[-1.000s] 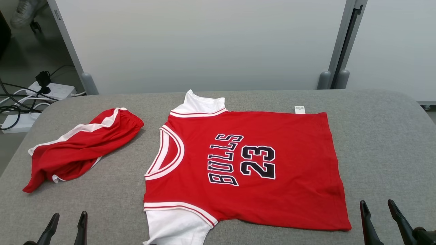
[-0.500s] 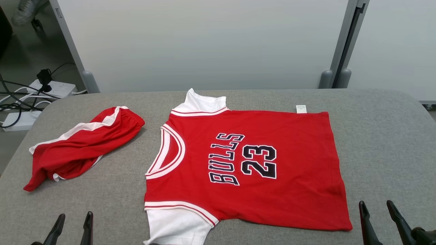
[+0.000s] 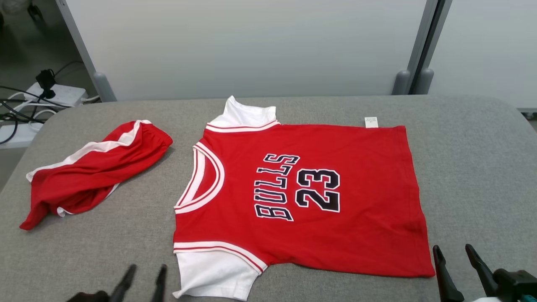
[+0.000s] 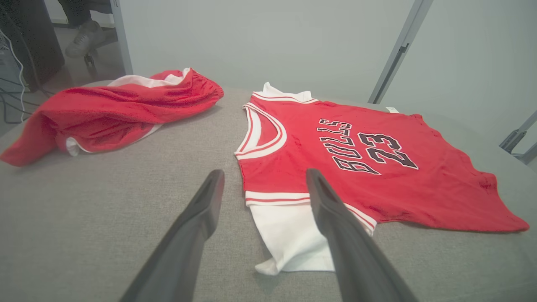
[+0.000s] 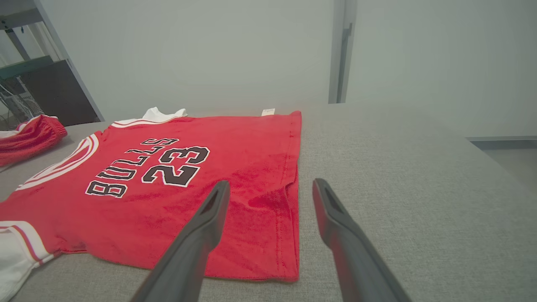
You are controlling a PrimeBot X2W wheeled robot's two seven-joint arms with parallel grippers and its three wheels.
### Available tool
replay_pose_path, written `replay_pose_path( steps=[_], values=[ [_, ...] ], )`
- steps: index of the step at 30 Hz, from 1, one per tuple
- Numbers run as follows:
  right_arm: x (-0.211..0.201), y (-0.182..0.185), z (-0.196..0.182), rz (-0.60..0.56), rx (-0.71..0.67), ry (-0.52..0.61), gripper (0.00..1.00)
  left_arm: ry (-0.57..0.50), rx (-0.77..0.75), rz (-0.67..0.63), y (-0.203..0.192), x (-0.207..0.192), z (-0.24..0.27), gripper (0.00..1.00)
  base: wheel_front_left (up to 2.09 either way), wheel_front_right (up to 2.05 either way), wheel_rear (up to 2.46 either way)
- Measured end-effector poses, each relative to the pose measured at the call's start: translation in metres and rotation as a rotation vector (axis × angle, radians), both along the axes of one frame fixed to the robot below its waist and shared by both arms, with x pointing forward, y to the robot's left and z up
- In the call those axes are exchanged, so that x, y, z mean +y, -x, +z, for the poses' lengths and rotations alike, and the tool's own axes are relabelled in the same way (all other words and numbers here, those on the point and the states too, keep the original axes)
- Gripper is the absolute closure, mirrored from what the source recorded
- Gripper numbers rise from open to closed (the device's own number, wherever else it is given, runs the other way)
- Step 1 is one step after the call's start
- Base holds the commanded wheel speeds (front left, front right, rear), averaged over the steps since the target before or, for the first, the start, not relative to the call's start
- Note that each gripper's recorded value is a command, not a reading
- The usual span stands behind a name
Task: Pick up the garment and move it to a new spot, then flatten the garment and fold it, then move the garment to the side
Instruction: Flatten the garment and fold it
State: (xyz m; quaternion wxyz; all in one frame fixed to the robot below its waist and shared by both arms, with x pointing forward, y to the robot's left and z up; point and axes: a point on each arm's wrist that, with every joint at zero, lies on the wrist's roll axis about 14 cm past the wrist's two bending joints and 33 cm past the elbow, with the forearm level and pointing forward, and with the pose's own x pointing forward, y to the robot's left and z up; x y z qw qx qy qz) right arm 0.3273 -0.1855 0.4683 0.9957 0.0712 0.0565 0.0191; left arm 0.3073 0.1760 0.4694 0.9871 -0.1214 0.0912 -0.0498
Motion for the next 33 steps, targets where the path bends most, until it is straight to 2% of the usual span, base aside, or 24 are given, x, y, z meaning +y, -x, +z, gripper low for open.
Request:
replay_pose_path(
  steps=[4, 9, 27, 28, 29, 30, 31, 32, 33],
  values=[
    [0.001, -0.003, -0.025, 0.016, 0.084, 0.007, 0.00, 0.059, 0.121, -0.064, 0.007, -0.028, -0.034, 0.00, 0.00, 0.00, 0.00],
    [0.004, -0.005, -0.055, 0.033, 0.181, 0.007, 0.00, 0.097, 0.243, -0.099, 0.012, -0.039, -0.070, 0.00, 0.00, 0.00, 0.00],
    [0.006, -0.029, -0.102, 0.049, 0.309, 0.017, 0.00, 0.104, 0.377, -0.140, -0.013, -0.042, -0.118, 0.00, 0.00, 0.00, 0.00],
    [0.007, -0.029, -0.104, 0.052, 0.315, 0.013, 0.00, 0.107, 0.375, -0.142, -0.014, -0.042, -0.119, 0.01, 0.00, 0.00, 0.00],
    [0.010, -0.028, -0.108, 0.060, 0.327, 0.012, 0.00, 0.107, 0.377, -0.144, -0.015, -0.042, -0.119, 0.22, 0.00, 0.00, 0.00],
    [0.011, -0.029, -0.109, 0.064, 0.333, 0.009, 0.21, 0.109, 0.380, -0.147, -0.016, -0.042, -0.120, 0.55, 0.00, 0.00, 0.00],
    [0.011, -0.031, -0.110, 0.065, 0.336, 0.009, 0.56, 0.108, 0.380, -0.148, -0.017, -0.042, -0.121, 0.84, 0.00, 0.00, 0.00],
    [0.011, -0.032, -0.111, 0.066, 0.340, 0.010, 1.00, 0.108, 0.378, -0.146, -0.018, -0.042, -0.120, 1.00, 0.00, 0.00, 0.00],
    [0.012, -0.034, -0.111, 0.066, 0.340, 0.006, 1.00, 0.107, 0.377, -0.146, -0.019, -0.041, -0.120, 1.00, 0.00, 0.00, 0.00]
  ],
)
